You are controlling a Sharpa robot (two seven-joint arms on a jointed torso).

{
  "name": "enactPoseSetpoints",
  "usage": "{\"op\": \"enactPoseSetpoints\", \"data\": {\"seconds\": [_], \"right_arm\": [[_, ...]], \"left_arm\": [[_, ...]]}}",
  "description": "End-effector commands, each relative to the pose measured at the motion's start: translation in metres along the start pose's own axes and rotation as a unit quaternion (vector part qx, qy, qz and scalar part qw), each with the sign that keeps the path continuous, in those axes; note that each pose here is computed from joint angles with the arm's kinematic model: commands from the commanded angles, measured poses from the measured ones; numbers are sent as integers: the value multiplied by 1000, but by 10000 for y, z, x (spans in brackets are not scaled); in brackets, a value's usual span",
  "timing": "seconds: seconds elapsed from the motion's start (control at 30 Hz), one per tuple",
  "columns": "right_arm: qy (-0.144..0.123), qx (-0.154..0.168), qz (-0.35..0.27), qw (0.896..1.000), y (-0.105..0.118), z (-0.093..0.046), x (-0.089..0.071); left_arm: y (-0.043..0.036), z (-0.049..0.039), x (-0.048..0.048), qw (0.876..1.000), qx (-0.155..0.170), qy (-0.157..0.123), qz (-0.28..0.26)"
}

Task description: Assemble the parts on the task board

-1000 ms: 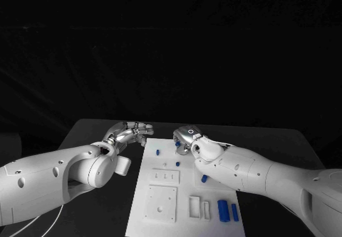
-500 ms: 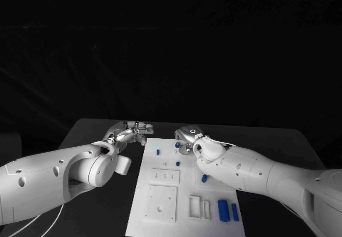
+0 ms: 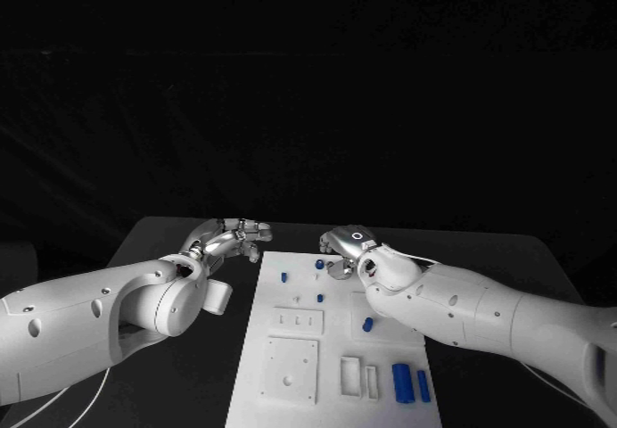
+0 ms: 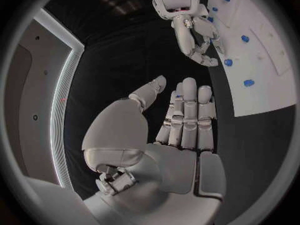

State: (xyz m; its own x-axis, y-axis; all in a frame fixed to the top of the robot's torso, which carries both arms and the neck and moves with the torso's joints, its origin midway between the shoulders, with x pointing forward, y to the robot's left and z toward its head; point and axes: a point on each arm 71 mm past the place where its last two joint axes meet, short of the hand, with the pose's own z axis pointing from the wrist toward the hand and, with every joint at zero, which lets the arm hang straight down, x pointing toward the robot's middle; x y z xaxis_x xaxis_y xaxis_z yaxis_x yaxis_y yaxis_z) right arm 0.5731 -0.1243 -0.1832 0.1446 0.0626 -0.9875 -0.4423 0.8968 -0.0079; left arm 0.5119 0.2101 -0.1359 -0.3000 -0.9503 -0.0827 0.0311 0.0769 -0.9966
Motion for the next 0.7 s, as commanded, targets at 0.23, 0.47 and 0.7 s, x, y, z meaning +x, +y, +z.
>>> {"op": "enactPoseSetpoints", "data": {"seconds": [0.23,0.47,0.7], "right_arm": [[-27,9,67,997,-287,-178,-420],[8,35,92,995,-633,-371,-475],[51,63,98,992,-854,-384,-392]], "left_arm": [[-34,20,-85,1000,10,-3,7],[-11,43,-123,1000,9,-7,10],[4,43,-116,1000,7,-4,10]]}}
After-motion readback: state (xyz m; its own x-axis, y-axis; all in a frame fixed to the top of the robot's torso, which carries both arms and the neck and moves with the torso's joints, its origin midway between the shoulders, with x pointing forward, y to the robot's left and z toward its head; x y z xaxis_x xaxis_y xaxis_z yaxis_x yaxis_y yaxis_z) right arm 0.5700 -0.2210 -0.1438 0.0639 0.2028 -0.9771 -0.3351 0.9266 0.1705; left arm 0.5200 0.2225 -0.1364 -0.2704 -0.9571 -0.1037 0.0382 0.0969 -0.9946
